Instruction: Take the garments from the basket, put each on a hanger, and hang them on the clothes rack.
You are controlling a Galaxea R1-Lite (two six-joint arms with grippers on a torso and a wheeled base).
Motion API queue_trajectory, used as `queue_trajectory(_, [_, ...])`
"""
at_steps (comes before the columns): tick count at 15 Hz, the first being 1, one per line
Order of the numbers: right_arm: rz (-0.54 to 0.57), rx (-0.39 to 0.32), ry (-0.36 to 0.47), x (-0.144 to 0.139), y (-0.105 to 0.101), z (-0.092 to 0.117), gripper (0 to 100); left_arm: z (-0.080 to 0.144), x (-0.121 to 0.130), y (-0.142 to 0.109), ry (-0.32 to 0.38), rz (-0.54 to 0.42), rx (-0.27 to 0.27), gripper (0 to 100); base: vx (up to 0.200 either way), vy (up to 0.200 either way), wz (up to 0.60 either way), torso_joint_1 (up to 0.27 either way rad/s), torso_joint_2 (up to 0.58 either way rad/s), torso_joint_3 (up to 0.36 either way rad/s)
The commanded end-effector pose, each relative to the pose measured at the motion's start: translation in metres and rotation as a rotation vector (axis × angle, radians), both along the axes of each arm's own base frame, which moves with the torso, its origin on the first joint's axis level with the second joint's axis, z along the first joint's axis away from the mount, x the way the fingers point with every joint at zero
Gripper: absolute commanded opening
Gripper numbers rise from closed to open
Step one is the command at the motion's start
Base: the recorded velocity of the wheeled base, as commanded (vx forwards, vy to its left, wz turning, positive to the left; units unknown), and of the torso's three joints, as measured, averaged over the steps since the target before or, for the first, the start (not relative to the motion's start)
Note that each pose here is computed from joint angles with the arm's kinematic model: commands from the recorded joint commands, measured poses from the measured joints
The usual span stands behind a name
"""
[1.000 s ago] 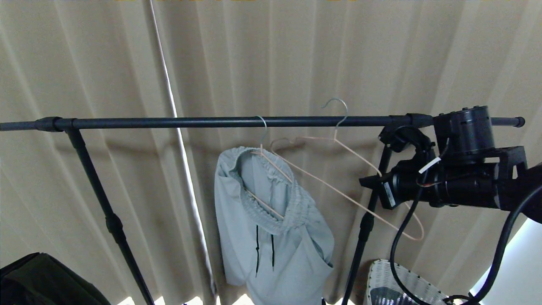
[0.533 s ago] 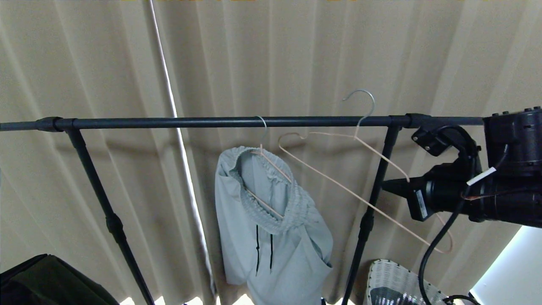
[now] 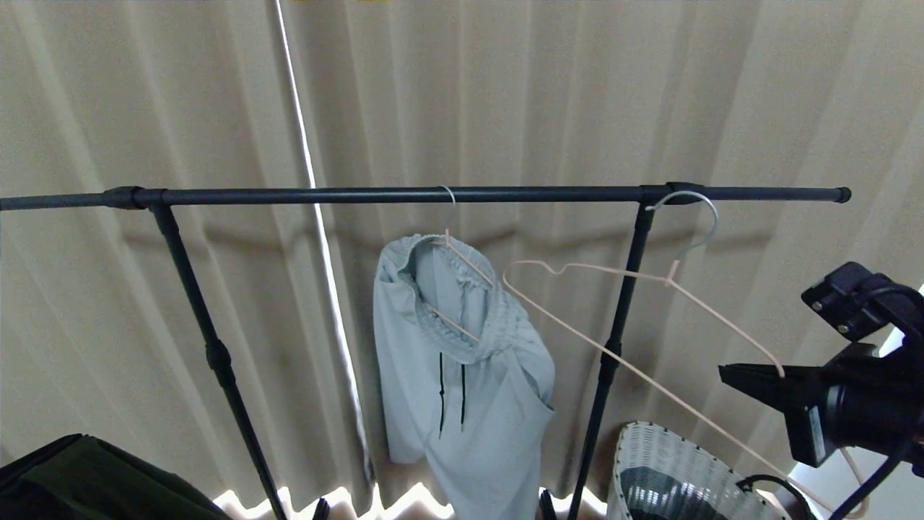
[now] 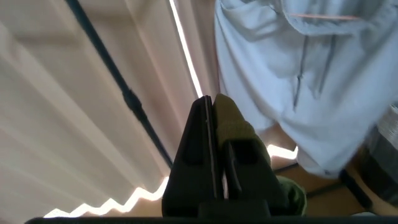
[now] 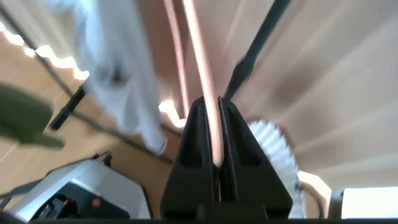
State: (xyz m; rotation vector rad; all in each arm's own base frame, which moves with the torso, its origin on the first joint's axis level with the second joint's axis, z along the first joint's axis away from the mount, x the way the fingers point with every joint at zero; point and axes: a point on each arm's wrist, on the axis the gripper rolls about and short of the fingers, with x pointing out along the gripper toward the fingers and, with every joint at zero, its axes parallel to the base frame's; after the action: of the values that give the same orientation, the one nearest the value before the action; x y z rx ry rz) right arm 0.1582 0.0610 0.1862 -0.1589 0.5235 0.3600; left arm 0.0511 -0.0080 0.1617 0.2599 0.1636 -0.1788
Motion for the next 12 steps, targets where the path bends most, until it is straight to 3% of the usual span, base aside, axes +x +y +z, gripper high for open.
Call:
queue_trajectory(1, [-0.011,0.020,-0.021,-0.020,-0.008,-0.003,0,0.000,0.000,0.000,0.001,-0.001,0.001,0,-0.200,0.000,0.00,0.002,0.01,0.002])
queue_trajectory(8, [-0.036,0.013,-0.014,-0.031,-0.015,-0.011,0,0.000,0.000,0.000,-0.003,0.001,-0.001,0,-0.200,0.000,0.00,0.000,0.00,0.004])
queue_trajectory(12, [-0.035,0.012,-0.009,-0.032,-0.015,-0.013,0,-0.001,-0.001,0.000,-0.006,-0.001,-0.001,0,0.000,0.000,0.00,0.000,0.00,0.000])
